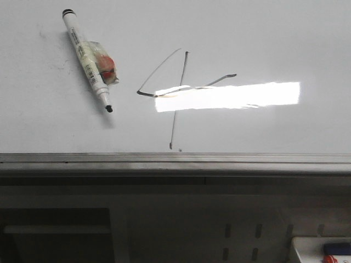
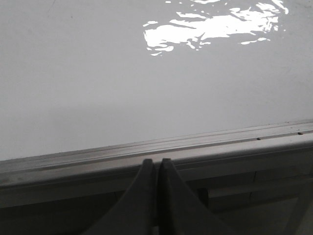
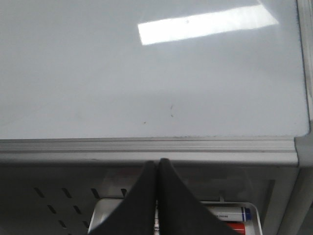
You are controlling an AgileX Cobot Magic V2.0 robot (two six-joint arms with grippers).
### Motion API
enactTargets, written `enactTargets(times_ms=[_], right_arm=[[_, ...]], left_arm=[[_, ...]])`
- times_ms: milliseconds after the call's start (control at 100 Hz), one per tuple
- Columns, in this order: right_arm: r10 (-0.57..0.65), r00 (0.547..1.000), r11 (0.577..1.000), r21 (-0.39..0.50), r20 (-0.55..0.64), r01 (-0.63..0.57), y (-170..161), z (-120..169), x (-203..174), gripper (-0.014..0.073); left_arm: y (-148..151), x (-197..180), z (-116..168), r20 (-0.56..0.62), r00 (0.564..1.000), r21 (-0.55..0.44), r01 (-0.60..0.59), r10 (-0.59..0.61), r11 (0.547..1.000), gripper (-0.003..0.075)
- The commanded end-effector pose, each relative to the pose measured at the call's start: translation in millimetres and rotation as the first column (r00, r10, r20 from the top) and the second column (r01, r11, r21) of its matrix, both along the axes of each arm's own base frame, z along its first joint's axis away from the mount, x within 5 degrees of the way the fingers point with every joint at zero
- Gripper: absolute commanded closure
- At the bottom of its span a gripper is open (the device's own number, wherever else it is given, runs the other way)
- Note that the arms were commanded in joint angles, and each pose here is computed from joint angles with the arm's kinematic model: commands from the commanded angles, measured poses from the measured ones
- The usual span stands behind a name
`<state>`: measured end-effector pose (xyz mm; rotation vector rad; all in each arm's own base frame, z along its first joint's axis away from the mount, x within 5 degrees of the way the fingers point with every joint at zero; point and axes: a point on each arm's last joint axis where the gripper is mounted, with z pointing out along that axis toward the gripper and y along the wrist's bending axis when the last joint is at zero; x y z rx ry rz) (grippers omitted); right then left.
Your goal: Write number 4 on whiteboard
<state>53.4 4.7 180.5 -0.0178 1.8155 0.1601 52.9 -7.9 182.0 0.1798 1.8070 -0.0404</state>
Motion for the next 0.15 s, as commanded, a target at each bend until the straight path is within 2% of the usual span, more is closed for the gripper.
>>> enactTargets(times_ms=[0,140], right_arm=[[-0.004,1.000,1.000,-0.019,0.011,0.005,-0.6,-5.8,0.1,0.0649],[-0.004,1.000,1.000,-0.019,0.011,0.005,-0.6,-5.8,0.1,0.0649]], left_arm=[[0.3,0.5,-5.7,0.039,0.999,-0.014,-0.006,0.007,1.000,0.0741],[0.3,0.5,-5.7,0.039,0.999,-0.014,-0.006,0.007,1.000,0.0741]])
